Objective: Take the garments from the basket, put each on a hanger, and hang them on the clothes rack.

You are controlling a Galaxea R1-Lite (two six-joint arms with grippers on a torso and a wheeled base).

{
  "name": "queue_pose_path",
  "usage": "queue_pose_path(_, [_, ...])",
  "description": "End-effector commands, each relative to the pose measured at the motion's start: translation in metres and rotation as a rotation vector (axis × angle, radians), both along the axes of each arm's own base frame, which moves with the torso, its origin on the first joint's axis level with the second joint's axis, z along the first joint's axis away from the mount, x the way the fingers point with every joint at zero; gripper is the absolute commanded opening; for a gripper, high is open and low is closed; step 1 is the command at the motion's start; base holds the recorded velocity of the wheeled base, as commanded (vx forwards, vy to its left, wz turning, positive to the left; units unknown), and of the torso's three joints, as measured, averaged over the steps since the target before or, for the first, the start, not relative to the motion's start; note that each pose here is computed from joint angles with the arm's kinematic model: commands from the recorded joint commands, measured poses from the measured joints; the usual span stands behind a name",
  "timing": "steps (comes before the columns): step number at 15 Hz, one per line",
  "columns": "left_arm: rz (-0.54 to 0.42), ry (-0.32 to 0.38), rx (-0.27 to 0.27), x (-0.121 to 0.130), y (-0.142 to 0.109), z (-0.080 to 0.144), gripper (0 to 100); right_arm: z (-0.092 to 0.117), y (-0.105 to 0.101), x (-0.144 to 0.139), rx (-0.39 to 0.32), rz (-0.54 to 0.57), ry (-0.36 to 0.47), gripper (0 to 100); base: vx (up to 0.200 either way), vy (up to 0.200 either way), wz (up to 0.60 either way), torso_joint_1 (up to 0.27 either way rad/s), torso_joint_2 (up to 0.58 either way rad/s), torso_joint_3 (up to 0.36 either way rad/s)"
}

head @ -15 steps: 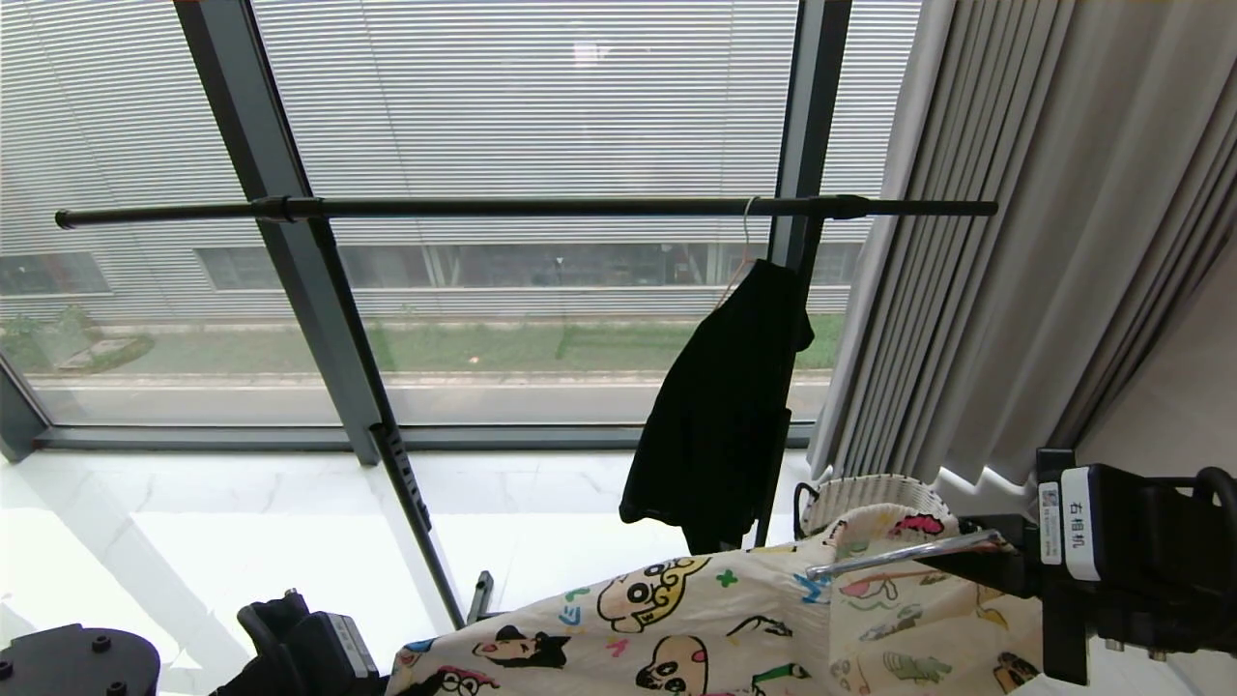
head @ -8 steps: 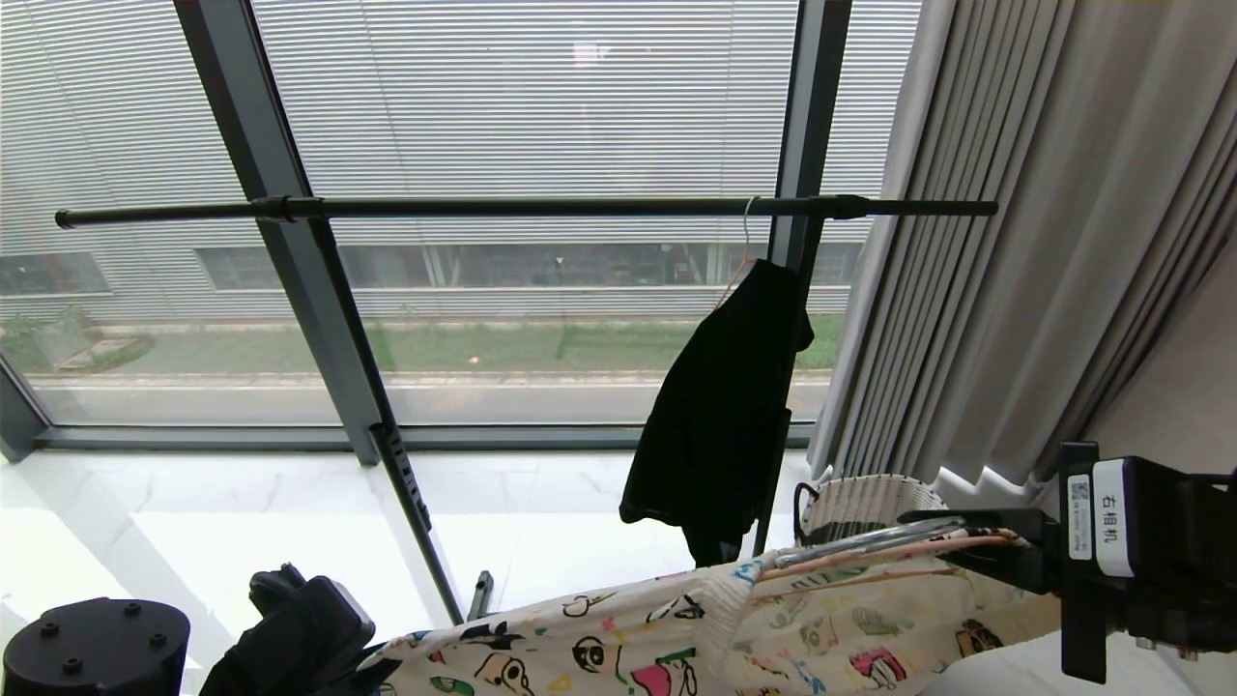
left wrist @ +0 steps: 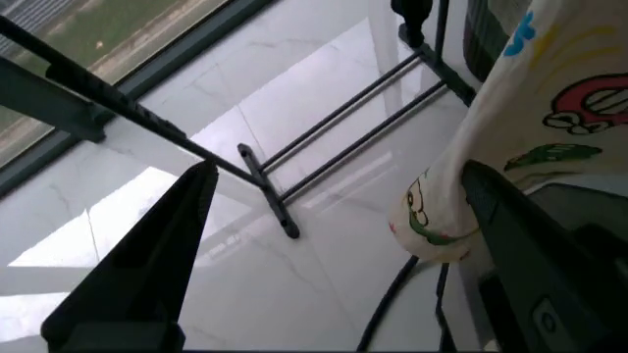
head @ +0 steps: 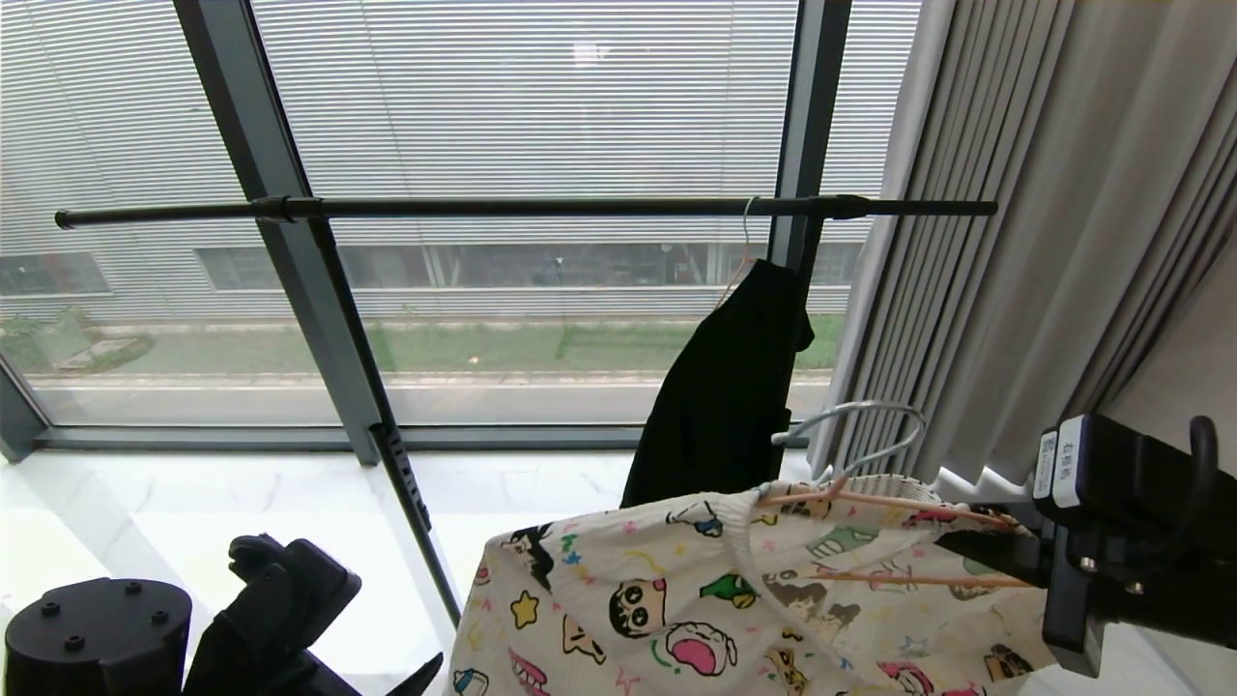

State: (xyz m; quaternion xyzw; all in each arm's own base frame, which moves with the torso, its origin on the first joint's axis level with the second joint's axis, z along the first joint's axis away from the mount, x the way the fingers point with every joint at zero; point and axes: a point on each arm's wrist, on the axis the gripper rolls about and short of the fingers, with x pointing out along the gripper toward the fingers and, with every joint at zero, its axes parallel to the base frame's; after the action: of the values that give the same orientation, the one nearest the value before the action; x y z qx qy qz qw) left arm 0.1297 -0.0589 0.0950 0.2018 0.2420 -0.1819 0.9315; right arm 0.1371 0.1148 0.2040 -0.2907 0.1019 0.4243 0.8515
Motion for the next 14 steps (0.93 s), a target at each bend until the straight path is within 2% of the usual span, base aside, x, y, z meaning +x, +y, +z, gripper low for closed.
queue_pose_path(1, [0.111,-0.048,-0.019,0.001,0.003,0.007,100,-0.011,0.004,0.007,-0.025,-0.129,0.1,0,0.0,0.0,0.0,0.0,0.0,0.0])
queue_pose_path(3, [0.272,-0.118,-0.013,0.006,0.005,0.016,100,-0.022,0.012,0.02,-0.014,-0.249,0.221,0,0.0,0.0,0.0,0.0,0.0,0.0])
queue_pose_path(4, [0.297,-0.128,-0.011,0.007,0.005,0.018,100,-0.024,0.015,0.024,-0.011,-0.271,0.24,0,0.0,0.0,0.0,0.0,0.0,0.0])
queue_pose_path(5, [0.352,-0.168,-0.009,0.008,0.005,0.024,100,-0.031,0.024,0.036,-0.004,-0.35,0.295,0,0.0,0.0,0.0,0.0,0.0,0.0])
queue_pose_path(6, [0.365,-0.178,-0.007,0.008,0.006,0.025,100,-0.031,0.028,0.041,0.002,-0.376,0.308,0,0.0,0.0,0.0,0.0,0.0,0.0])
queue_pose_path(7, [0.385,-0.203,-0.01,0.007,0.007,0.029,100,-0.032,0.04,0.055,0.033,-0.445,0.331,0,0.0,0.0,0.0,0.0,0.0,0.0])
queue_pose_path(9, [0.385,-0.224,-0.021,0.003,0.009,0.033,100,-0.03,0.057,0.063,0.076,-0.501,0.357,0,0.0,0.0,0.0,0.0,0.0,0.0])
queue_pose_path(12, [0.384,-0.23,-0.024,0.003,0.009,0.034,100,-0.03,0.076,0.062,0.095,-0.514,0.366,0,0.0,0.2,0.0,-0.001,0.0,0.007])
queue_pose_path(14, [0.382,-0.233,-0.021,0.004,0.008,0.035,100,-0.027,0.08,0.062,0.104,-0.507,0.361,0,0.0,0.2,0.0,0.007,0.0,0.005])
